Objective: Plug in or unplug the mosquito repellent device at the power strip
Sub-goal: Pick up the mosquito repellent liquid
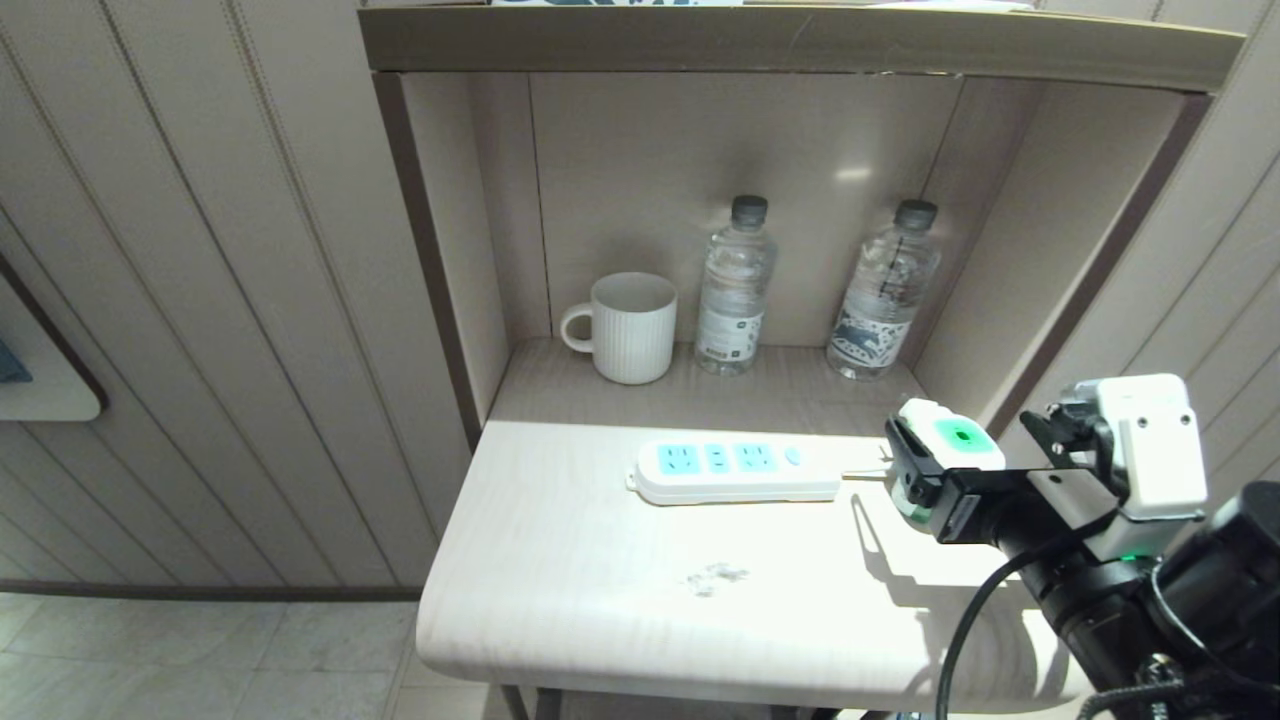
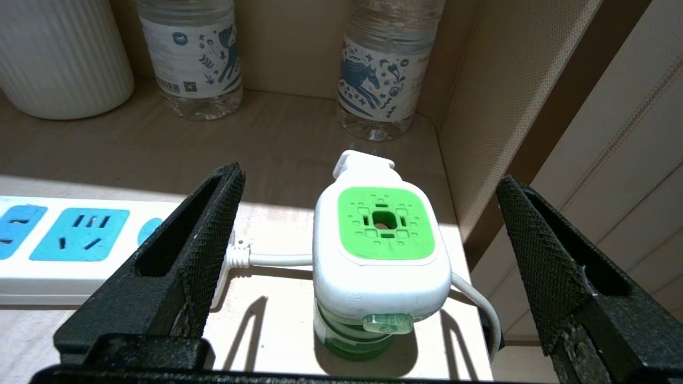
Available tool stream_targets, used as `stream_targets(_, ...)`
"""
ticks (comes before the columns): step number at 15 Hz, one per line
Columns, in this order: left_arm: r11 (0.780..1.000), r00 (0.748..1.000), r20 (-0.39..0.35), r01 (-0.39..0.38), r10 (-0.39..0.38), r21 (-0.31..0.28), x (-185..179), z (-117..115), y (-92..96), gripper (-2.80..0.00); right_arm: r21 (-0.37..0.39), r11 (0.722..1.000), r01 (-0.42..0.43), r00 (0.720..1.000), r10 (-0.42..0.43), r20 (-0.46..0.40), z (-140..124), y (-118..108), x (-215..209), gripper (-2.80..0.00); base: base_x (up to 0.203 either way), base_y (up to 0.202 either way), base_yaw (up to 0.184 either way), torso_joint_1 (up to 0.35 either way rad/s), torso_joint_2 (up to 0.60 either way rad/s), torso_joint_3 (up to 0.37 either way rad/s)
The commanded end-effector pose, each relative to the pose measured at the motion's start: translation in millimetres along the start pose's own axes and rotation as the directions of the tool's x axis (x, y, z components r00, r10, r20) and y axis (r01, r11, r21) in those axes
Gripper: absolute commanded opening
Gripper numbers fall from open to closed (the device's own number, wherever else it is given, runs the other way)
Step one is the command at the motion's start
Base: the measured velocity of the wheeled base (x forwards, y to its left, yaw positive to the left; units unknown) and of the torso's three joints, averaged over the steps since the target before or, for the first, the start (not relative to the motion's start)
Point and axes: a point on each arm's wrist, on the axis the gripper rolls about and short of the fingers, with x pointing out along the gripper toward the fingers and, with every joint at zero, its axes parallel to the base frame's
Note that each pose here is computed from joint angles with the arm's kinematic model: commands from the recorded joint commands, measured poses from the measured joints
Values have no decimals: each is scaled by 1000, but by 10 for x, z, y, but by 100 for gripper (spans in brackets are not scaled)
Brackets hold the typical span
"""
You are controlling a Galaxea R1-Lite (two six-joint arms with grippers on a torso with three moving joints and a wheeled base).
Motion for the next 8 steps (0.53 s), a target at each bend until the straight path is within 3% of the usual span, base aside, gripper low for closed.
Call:
stream_targets(1,1000,1000,-2,0,0,0,1,0,0,-280,22,1000,13,999,-13,29,16,16,51,0,0,0,0,0,0,0)
stream_targets(8,1000,1000,-2,0,0,0,1,0,0,-280,-4,999,41,999,-41,12,-88,33,290,0,0,0,0,0,0,0)
